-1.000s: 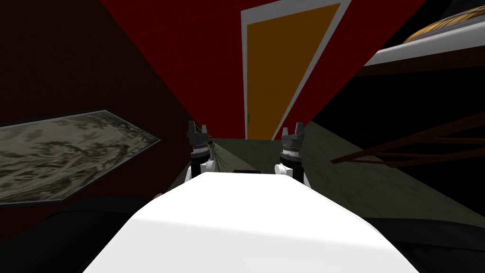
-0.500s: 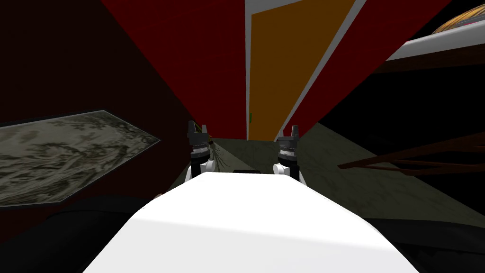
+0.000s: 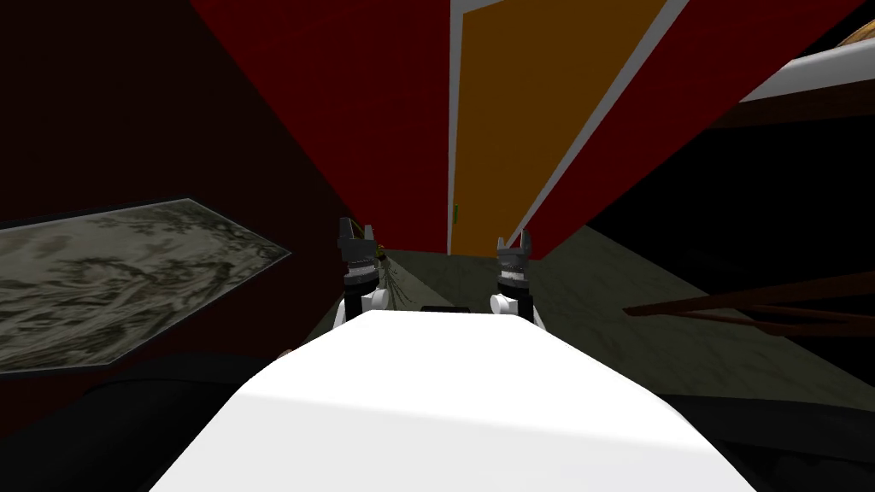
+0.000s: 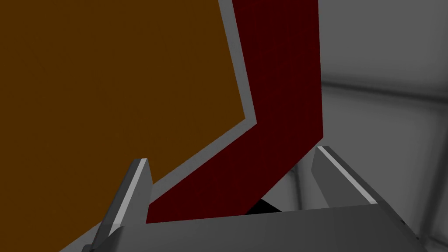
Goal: Pull the door open
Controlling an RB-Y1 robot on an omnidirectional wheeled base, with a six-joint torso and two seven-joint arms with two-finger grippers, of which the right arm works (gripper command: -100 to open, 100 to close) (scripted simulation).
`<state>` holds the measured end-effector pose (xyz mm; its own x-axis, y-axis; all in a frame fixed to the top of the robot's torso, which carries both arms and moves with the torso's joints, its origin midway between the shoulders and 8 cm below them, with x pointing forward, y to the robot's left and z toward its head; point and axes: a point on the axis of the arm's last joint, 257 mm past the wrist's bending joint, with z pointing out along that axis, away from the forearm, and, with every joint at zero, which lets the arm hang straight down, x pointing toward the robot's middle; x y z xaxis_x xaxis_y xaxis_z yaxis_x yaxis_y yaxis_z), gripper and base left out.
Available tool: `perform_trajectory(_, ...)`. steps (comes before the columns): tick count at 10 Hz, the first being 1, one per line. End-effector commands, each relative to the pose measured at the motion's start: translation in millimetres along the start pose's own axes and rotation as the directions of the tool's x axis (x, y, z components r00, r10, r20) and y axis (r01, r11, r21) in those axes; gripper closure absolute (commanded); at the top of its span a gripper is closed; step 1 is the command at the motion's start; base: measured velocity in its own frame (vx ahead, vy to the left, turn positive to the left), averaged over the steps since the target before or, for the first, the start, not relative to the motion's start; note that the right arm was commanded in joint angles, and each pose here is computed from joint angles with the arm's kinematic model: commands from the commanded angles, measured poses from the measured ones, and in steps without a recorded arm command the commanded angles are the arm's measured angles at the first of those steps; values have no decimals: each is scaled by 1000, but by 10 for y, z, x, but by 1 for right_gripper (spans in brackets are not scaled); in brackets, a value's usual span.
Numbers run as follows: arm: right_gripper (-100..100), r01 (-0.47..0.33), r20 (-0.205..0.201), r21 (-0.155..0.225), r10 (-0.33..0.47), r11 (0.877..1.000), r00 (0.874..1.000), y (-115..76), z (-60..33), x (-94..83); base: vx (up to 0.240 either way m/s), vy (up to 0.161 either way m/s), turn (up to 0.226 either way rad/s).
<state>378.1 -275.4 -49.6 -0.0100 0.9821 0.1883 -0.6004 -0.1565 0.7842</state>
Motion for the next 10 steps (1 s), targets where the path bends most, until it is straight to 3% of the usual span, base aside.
perform_trajectory(1,-100,-44,7,15,43,999,999,-110,-18,-38,101,17,52)
perform_trajectory(5,-100,-145,29,49,144,988,989,-367,-69,-124,97,12,58)
perform_trajectory(10,-100,-278,76,86,272,957,959,-707,-151,-253,107,0,67)
